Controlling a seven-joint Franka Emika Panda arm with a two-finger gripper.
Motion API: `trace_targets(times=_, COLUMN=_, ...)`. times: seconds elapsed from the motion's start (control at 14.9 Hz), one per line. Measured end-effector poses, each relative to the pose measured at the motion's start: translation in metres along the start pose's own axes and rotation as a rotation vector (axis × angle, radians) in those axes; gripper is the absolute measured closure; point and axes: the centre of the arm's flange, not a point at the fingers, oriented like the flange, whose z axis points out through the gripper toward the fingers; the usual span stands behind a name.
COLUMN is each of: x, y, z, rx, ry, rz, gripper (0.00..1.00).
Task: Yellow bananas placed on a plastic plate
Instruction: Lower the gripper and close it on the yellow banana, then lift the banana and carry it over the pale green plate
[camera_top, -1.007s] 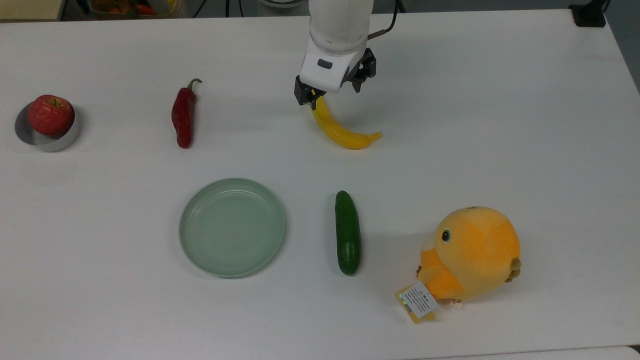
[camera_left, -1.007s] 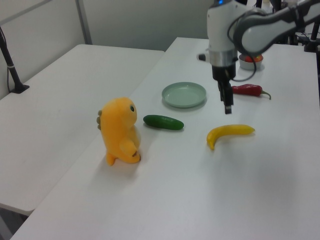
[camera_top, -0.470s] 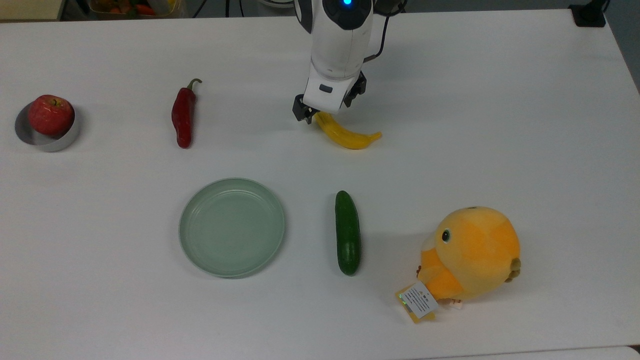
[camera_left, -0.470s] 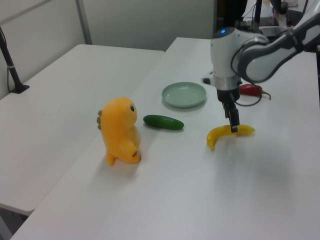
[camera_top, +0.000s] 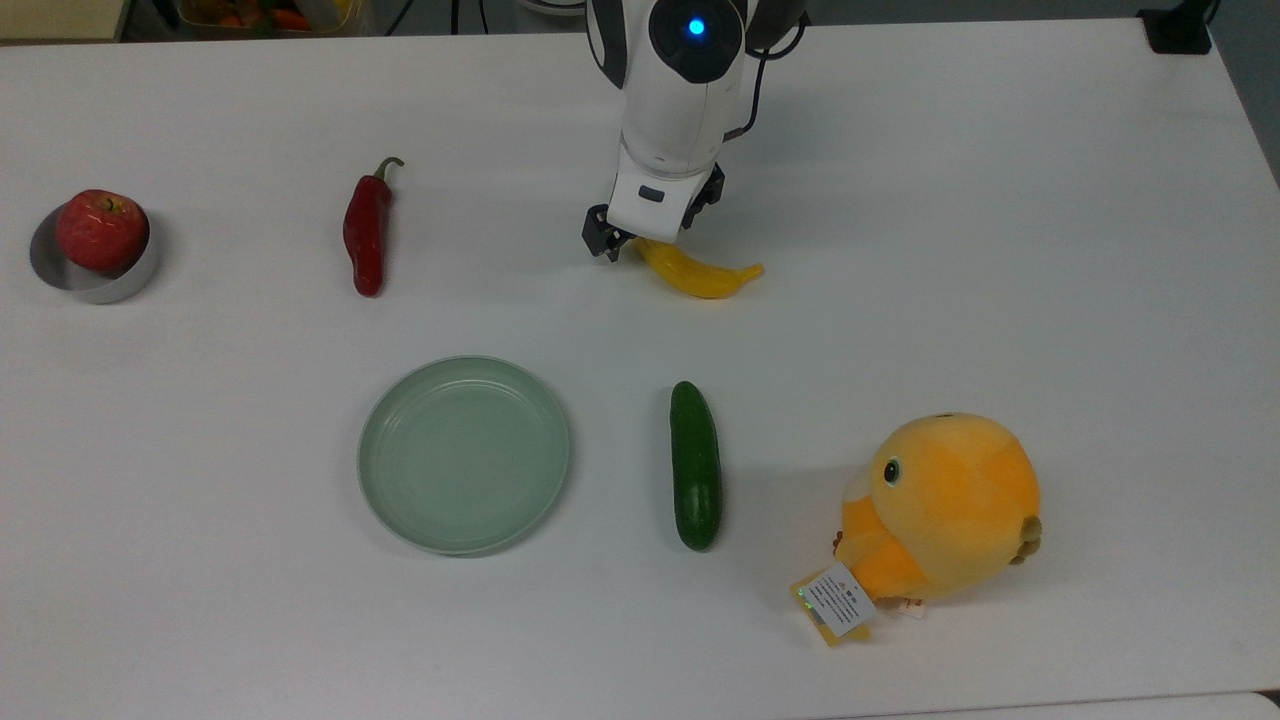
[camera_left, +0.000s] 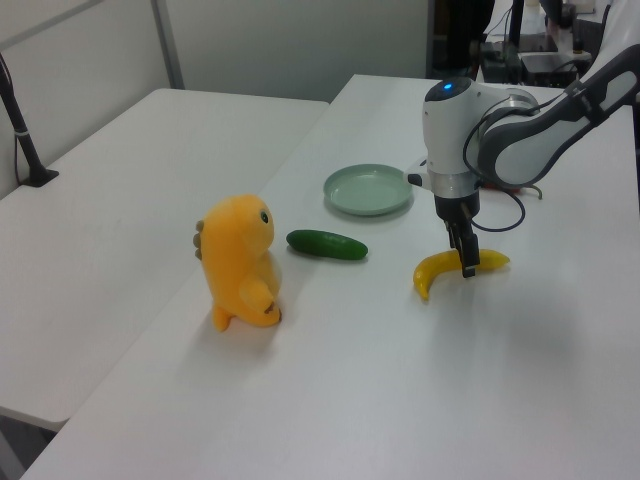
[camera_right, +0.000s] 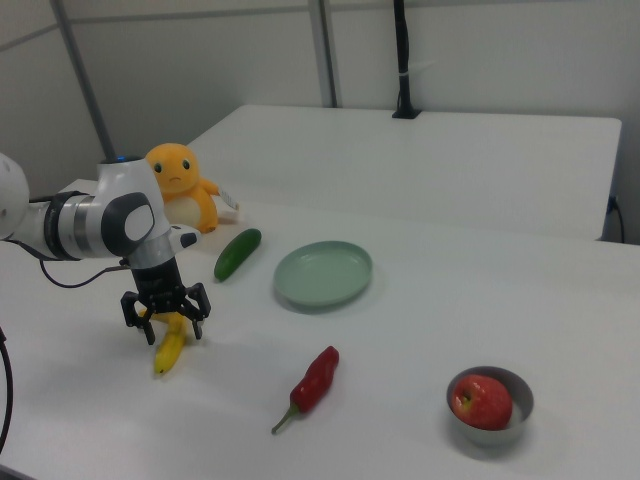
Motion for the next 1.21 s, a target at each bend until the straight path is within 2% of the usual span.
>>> trace_targets(times=0.07, x=0.0, y=0.0, z=0.0, rx=0.0, ry=0.0, rz=0.0, gripper=0.14)
trace_targets(times=0.2, x=0.0, y=0.0, z=0.001, rx=0.0, ry=-0.001, rz=-0.001, gripper=0.18)
trace_targets(times=0.27, x=0.0, y=0.0, z=0.001, rx=0.0, ry=-0.002, rz=-0.001, gripper=0.23)
trace_targets(times=0.54, x=0.0, y=0.0, z=-0.002, rx=-0.001, ry=0.004, rz=0.0, gripper=0.69)
trace_targets(times=0.6, x=0.0, y=0.0, z=-0.002, rx=-0.001, ry=0.004, rz=0.0, gripper=0.72)
trace_targets(times=0.94, x=0.0, y=0.002, z=-0.009, rx=-0.005, ry=0.017, rz=0.006, gripper=0.72)
trace_targets(times=1.21, x=-0.001, y=0.012, z=-0.035, rx=-0.016, ry=0.063, rz=0.028, gripper=0.72)
